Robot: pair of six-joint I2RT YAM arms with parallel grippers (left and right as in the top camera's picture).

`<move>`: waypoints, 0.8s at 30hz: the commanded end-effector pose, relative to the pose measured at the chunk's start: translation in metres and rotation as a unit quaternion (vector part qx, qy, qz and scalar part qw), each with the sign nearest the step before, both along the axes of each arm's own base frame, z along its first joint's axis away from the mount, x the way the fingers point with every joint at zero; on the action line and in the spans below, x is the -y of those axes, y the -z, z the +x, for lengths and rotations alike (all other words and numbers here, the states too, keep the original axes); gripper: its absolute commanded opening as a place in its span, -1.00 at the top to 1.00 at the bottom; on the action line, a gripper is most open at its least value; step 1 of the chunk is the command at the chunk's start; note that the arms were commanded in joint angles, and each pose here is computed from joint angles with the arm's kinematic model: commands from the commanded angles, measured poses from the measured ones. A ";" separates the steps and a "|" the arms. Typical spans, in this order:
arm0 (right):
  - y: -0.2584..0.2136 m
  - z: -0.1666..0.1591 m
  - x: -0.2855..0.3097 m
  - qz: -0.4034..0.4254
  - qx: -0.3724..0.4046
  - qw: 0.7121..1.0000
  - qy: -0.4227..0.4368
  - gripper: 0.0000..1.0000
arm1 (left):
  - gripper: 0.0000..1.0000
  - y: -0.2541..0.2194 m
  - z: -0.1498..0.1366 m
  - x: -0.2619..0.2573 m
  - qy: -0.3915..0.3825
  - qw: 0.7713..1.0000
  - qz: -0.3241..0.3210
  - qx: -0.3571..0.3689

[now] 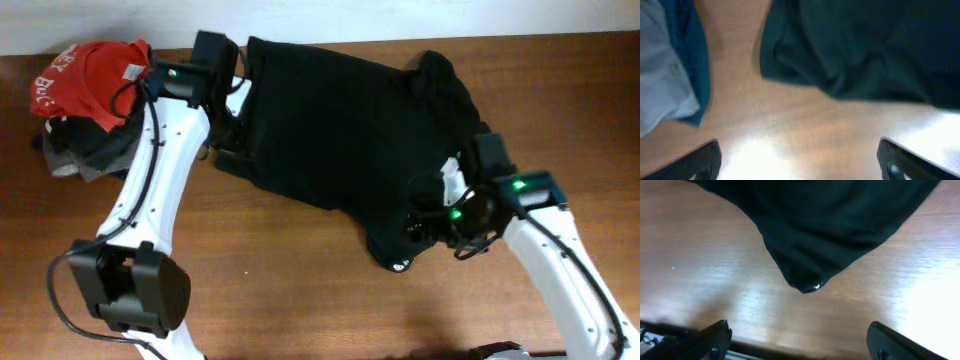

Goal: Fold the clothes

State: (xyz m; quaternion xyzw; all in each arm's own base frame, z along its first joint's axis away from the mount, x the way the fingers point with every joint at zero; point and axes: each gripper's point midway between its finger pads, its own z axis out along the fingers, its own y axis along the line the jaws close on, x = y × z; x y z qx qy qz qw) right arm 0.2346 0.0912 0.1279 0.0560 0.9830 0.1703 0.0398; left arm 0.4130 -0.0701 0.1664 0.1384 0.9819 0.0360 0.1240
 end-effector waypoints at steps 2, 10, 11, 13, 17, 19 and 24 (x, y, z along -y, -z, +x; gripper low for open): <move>0.019 -0.009 -0.008 0.004 -0.018 1.000 0.013 -0.72 | -0.98 0.037 0.003 -0.026 -0.009 1.000 0.012 -0.007; 0.041 -0.022 -0.015 -0.001 -0.036 0.999 0.011 -0.61 | -0.98 0.084 0.005 -0.027 0.046 0.999 -0.022 -0.003; 0.043 -0.024 -0.015 -0.002 -0.038 0.999 0.010 -0.60 | -0.98 0.088 0.008 -0.027 0.048 0.999 -0.022 0.005; 0.048 -0.028 -0.017 -0.003 -0.045 0.999 0.012 -0.58 | -0.98 0.093 0.014 -0.027 0.057 0.998 -0.021 0.021; 0.053 -0.033 -0.019 -0.006 -0.054 0.998 0.012 -0.54 | -0.92 0.098 0.027 -0.025 0.067 0.996 -0.019 0.048; 0.054 -0.034 -0.018 -0.006 -0.057 0.998 0.019 -0.53 | -0.89 0.103 0.030 -0.025 0.077 0.996 -0.015 0.050; 0.056 -0.036 -0.018 -0.007 -0.061 0.998 0.019 -0.46 | -0.88 0.131 0.035 -0.032 0.084 0.996 -0.003 0.033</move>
